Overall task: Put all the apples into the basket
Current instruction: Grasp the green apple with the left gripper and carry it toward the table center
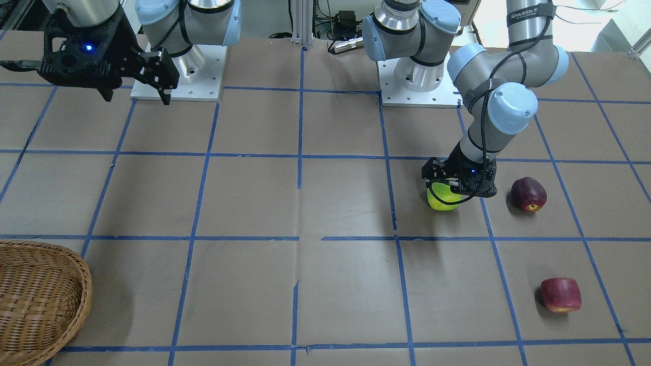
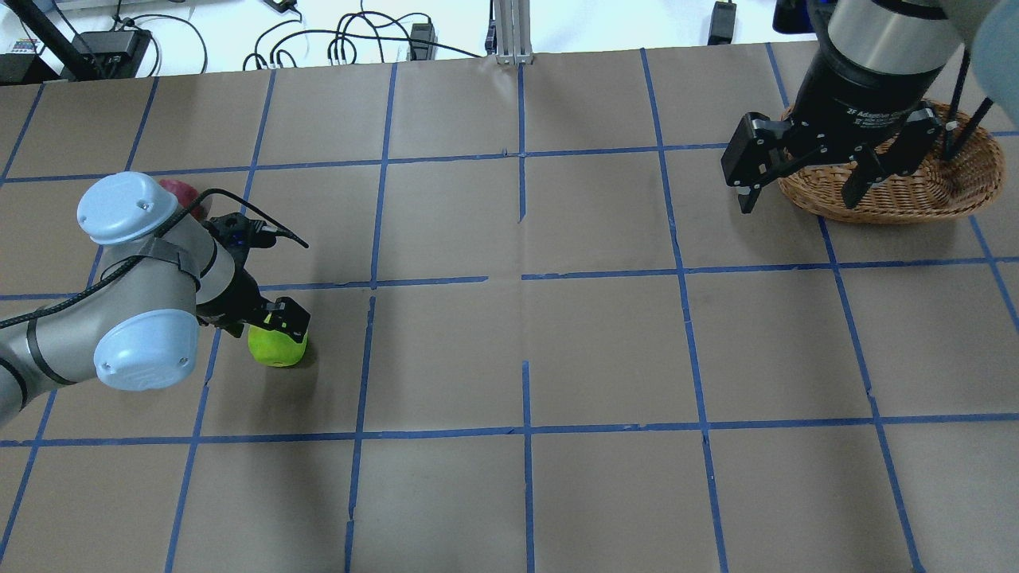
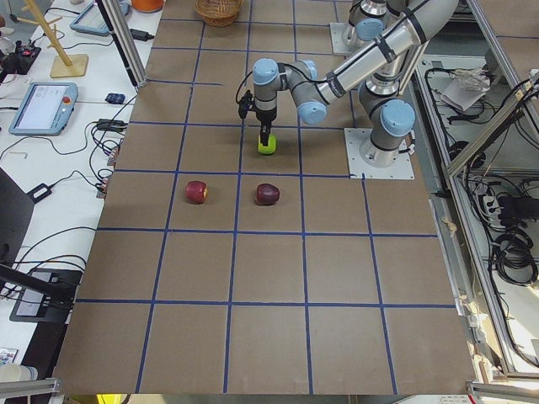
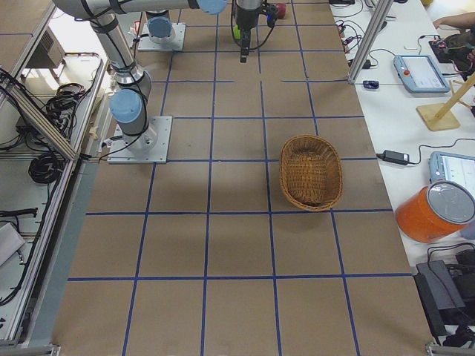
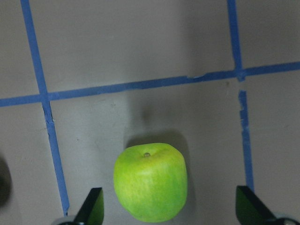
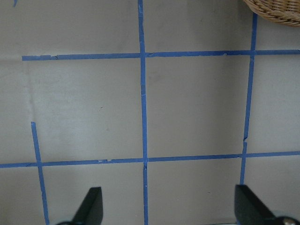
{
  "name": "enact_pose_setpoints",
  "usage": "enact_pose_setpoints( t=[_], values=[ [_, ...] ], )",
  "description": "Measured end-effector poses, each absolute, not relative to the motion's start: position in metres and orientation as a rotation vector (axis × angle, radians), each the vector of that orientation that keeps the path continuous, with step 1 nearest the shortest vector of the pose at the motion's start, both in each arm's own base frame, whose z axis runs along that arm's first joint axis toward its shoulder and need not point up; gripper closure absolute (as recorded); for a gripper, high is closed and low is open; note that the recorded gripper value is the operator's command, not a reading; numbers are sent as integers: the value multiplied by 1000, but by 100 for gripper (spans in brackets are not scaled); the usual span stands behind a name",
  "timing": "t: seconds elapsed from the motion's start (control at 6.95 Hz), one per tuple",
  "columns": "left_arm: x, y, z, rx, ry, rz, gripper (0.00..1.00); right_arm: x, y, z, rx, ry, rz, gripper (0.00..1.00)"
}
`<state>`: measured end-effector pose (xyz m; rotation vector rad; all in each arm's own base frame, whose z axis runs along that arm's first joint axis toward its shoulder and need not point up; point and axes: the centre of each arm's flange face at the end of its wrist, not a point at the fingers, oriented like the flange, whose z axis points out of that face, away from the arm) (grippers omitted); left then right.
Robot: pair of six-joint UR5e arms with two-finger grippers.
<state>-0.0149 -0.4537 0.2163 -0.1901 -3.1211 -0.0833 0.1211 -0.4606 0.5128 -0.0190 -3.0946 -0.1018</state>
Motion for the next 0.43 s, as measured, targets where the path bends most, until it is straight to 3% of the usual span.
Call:
enact_pose_setpoints(
  t=[0.14,0.29,0.43],
  values=[
    [-14,-455,204,-186,-3115,-108,13,121,-461,513,-17,-3095,-102,0],
    [-14,-456,194,-187,-3110,-132,41,121,-461,512,-18,-3095,-102,0],
    [-13,-457,189,-184,-3107,-145,56,121,-461,512,-18,-3095,-104,0]
  ],
)
